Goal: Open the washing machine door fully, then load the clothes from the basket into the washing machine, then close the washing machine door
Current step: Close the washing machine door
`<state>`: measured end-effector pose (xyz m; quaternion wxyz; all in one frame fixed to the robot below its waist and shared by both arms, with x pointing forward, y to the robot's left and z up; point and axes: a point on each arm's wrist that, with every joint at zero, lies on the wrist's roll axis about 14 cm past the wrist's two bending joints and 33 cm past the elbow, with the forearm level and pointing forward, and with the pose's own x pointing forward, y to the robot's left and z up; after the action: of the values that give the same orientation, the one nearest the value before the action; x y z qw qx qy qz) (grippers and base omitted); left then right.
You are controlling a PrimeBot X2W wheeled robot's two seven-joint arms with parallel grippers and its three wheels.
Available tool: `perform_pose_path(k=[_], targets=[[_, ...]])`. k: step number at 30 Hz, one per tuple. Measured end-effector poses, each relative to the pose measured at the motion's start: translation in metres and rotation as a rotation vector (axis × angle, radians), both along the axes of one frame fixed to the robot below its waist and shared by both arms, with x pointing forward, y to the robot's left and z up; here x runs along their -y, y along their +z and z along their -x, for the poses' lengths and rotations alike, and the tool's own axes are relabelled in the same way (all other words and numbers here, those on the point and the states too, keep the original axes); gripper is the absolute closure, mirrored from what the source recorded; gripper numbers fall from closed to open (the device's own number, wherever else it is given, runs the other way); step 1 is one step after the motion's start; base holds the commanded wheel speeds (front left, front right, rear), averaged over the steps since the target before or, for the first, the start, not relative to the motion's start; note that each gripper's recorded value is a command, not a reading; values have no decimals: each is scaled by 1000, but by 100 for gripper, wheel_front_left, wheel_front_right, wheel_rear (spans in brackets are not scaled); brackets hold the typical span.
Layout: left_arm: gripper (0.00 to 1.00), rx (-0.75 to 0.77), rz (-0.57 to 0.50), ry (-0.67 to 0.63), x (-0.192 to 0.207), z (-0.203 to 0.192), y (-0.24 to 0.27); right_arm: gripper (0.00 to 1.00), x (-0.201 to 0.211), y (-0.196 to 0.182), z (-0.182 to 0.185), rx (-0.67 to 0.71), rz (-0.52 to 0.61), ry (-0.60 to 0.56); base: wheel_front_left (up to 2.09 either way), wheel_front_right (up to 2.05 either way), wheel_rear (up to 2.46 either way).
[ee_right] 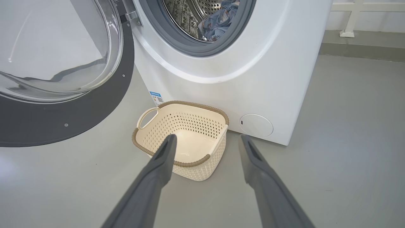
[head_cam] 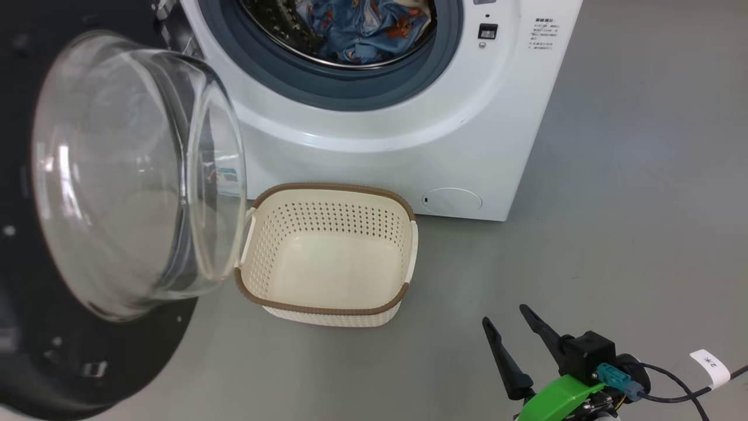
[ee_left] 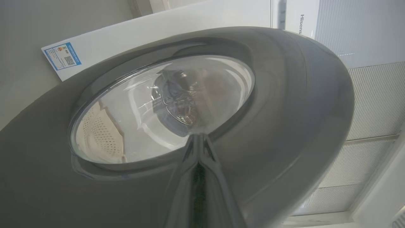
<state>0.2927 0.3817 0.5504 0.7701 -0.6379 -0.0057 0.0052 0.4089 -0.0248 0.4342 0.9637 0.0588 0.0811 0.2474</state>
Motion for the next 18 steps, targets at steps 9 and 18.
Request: perform_pose_path(k=[9, 18], targets=[[100, 68, 64, -143, 55, -11, 1, 0, 0, -4, 6, -24, -18, -1, 0, 0, 0], [100, 101, 114, -276, 103, -37, 0, 0, 22, -10, 6, -44, -17, -64, 0, 0, 0]])
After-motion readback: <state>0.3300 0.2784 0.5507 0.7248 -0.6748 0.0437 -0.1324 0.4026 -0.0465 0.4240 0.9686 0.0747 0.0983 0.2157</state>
